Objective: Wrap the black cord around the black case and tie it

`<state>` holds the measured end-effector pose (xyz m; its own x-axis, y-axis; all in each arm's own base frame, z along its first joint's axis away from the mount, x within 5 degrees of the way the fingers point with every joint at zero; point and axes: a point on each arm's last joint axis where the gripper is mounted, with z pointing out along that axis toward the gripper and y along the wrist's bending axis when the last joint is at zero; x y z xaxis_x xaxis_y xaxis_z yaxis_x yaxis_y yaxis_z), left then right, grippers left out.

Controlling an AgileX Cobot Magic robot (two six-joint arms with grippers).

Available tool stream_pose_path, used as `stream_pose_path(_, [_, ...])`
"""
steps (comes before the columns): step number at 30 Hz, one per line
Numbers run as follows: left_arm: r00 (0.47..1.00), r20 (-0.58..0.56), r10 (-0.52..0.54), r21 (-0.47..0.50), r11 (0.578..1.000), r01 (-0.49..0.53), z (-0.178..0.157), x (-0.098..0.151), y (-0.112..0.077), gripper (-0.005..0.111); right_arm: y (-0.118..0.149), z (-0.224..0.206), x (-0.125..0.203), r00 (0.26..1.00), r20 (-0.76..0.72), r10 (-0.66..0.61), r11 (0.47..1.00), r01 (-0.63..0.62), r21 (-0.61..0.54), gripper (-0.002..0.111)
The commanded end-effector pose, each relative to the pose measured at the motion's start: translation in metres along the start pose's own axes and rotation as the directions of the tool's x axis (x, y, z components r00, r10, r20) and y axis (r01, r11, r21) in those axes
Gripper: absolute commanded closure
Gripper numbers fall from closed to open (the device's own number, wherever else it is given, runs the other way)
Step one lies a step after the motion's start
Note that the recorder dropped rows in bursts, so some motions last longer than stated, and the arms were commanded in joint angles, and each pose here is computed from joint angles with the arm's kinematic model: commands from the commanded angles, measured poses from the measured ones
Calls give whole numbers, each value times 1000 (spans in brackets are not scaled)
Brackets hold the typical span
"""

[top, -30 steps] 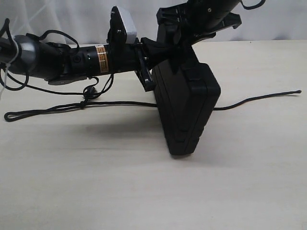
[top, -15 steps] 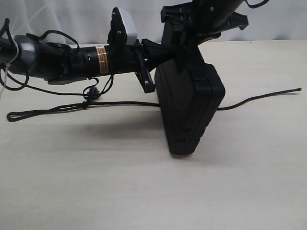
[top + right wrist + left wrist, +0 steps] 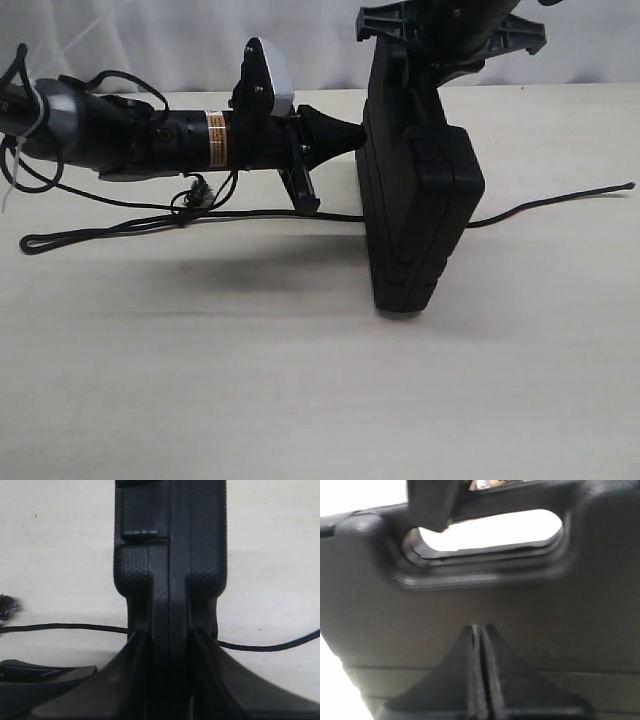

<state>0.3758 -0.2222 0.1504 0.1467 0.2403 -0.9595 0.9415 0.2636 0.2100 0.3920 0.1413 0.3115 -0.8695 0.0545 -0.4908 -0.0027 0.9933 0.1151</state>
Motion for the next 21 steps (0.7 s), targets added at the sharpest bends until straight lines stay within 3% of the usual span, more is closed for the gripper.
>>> stream_pose_path(1, [1000,-9,6,23,1000,-5,2,0,-5,107,0,-2,-4,999,39,12,1000,-11,-13,104])
stream_pose_path(10, [997,-64,30,34,999,-28,2,5,-5,107,1,34,2,999,-48,3,1000,-3,14,104])
stream_pose_path(14, [997,-66,29,32,999,-27,2,5,-5,107,1,34,2,999,-49,3,1000,-2,14,72])
stream_pose_path(21, [998,-62,25,26,999,-24,2,4,-5,107,1,3,-3,1000,16,15,1000,-15,-23,71])
